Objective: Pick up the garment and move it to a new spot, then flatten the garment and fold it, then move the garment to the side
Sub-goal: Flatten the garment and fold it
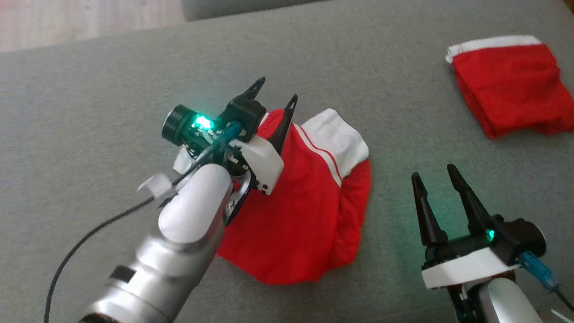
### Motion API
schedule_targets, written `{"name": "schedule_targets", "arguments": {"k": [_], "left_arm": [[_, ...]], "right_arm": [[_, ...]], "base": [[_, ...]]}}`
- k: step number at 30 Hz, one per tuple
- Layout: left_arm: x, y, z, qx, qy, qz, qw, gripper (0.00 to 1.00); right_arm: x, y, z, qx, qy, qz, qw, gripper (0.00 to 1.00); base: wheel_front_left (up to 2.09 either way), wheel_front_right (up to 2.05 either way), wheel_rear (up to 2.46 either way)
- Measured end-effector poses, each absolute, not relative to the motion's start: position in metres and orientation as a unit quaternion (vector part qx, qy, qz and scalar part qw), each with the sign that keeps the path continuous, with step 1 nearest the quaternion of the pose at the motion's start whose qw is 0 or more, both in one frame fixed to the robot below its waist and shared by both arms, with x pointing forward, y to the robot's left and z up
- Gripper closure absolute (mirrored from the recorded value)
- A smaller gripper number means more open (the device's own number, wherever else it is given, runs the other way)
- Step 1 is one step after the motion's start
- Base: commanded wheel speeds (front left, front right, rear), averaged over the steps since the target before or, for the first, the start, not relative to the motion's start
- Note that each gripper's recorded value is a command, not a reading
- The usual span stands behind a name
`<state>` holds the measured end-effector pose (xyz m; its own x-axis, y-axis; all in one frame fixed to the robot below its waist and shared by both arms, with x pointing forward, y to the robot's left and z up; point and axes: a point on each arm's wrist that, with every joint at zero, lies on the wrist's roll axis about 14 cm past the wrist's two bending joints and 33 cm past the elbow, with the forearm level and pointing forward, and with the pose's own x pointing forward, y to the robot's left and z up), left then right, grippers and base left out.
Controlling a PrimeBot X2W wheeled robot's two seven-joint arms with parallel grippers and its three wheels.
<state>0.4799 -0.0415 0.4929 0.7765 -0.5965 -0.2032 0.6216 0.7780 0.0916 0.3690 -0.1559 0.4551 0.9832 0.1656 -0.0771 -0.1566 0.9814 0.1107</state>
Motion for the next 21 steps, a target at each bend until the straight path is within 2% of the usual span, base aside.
{"name": "schedule_targets", "arguments": {"k": [6, 8, 9, 10, 11, 15, 21], "left_arm": [[0.473, -0.051, 0.407, 0.106, 0.252, -0.325, 0.905, 0.0], [0.473, -0.049, 0.393, 0.126, 0.273, -0.319, 0.899, 0.0], [0.474, -0.049, 0.39, 0.131, 0.277, -0.32, 0.897, 0.54], [0.475, -0.049, 0.388, 0.135, 0.279, -0.32, 0.895, 0.95], [0.476, -0.049, 0.387, 0.136, 0.282, -0.32, 0.894, 1.0], [0.479, -0.054, 0.398, 0.12, 0.255, -0.324, 0.903, 1.0], [0.488, -0.077, 0.457, 0.061, 0.165, -0.349, 0.92, 1.0]], "right_arm": [[0.366, -0.173, 0.443, 0.048, 0.063, 0.054, 0.995, 0.0], [0.364, -0.178, 0.441, 0.047, 0.067, 0.046, 0.996, 0.0], [0.363, -0.179, 0.44, 0.046, 0.068, 0.043, 0.996, 0.0], [0.362, -0.181, 0.44, 0.046, 0.069, 0.04, 0.996, 0.0], [0.362, -0.182, 0.44, 0.046, 0.069, 0.038, 0.996, 0.0], [0.36, -0.184, 0.446, 0.047, 0.06, 0.034, 0.997, 0.0], [0.356, -0.182, 0.461, 0.051, 0.037, 0.033, 0.997, 0.0]], "base": [[0.0, 0.0, 0.0], [0.0, 0.0, 0.0], [0.0, 0.0, 0.0], [0.0, 0.0, 0.0], [0.0, 0.0, 0.0], [0.0, 0.0, 0.0], [0.0, 0.0, 0.0]]}}
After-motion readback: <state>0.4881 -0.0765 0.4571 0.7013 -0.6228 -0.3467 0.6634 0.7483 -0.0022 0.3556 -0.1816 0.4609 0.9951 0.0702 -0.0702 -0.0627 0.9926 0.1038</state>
